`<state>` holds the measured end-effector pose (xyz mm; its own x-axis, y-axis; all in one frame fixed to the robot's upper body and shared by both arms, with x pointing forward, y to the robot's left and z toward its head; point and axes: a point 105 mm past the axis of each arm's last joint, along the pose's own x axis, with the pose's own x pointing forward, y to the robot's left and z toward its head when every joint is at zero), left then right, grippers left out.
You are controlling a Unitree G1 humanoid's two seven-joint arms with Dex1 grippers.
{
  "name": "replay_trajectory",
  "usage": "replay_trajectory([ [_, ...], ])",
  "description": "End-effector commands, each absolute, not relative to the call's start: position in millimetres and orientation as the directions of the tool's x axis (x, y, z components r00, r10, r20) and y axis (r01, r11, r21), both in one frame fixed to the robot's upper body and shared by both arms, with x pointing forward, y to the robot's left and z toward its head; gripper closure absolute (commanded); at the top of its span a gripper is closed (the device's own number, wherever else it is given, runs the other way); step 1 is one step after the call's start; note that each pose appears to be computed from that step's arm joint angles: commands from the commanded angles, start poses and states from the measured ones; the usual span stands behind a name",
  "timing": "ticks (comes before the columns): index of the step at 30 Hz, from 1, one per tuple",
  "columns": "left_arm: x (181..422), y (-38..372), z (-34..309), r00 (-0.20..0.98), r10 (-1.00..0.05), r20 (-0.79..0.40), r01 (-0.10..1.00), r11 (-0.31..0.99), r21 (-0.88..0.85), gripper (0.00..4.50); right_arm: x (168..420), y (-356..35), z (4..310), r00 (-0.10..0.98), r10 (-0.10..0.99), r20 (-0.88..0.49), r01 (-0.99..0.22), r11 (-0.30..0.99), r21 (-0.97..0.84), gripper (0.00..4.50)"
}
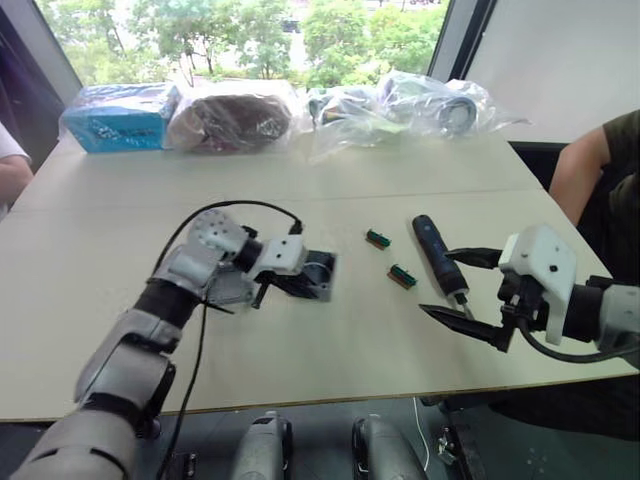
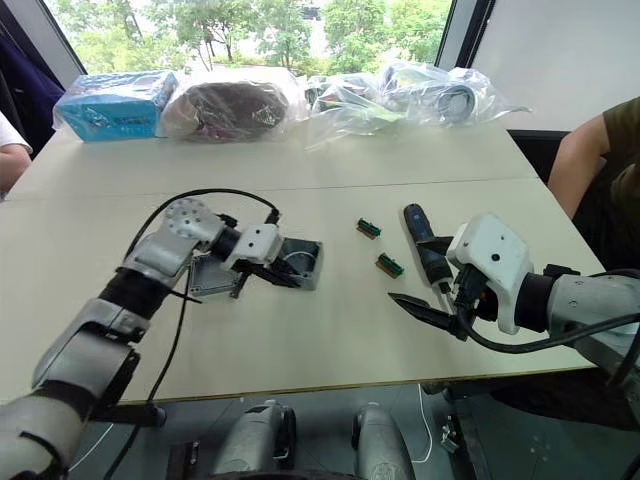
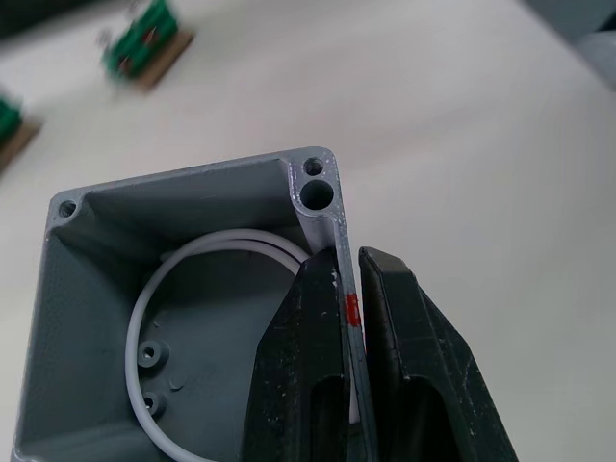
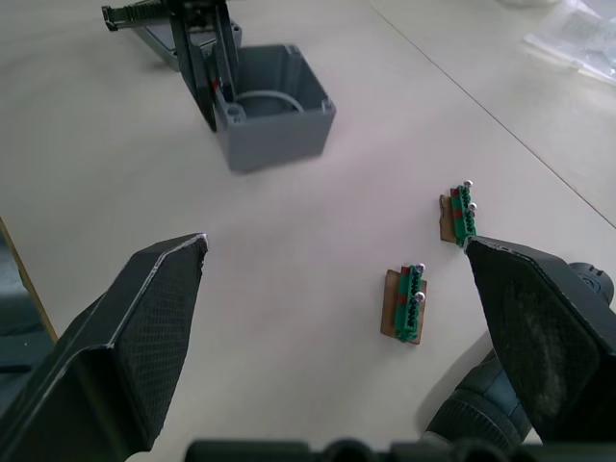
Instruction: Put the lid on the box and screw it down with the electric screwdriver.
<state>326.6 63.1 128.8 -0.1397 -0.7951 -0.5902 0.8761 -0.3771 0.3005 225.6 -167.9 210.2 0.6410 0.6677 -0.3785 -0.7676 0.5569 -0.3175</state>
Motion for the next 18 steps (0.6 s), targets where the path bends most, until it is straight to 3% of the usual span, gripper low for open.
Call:
replay_trajectory([
  [1, 328.2, 54.3, 130.1, -0.183, -0.755, -0.629, 0.816, -0.474, 0.332, 4.45, 221.2, -166.2, 222.1, 0.664, 0.662, -0.348, -0.746, 0.555, -0.368, 0.0],
  [13, 334.9, 49.4, 118.9, -0.202, -0.702, -0.682, 0.781, -0.536, 0.321, 4.45, 218.0, -166.6, 222.2, 0.684, 0.643, -0.344, -0.729, 0.577, -0.369, 0.0],
  [18, 335.8, 48.1, 124.8, -0.202, -0.721, -0.662, 0.801, -0.511, 0.312, 2.96, 218.5, -166.3, 221.5, 0.682, 0.645, -0.345, -0.73, 0.577, -0.366, 0.0],
])
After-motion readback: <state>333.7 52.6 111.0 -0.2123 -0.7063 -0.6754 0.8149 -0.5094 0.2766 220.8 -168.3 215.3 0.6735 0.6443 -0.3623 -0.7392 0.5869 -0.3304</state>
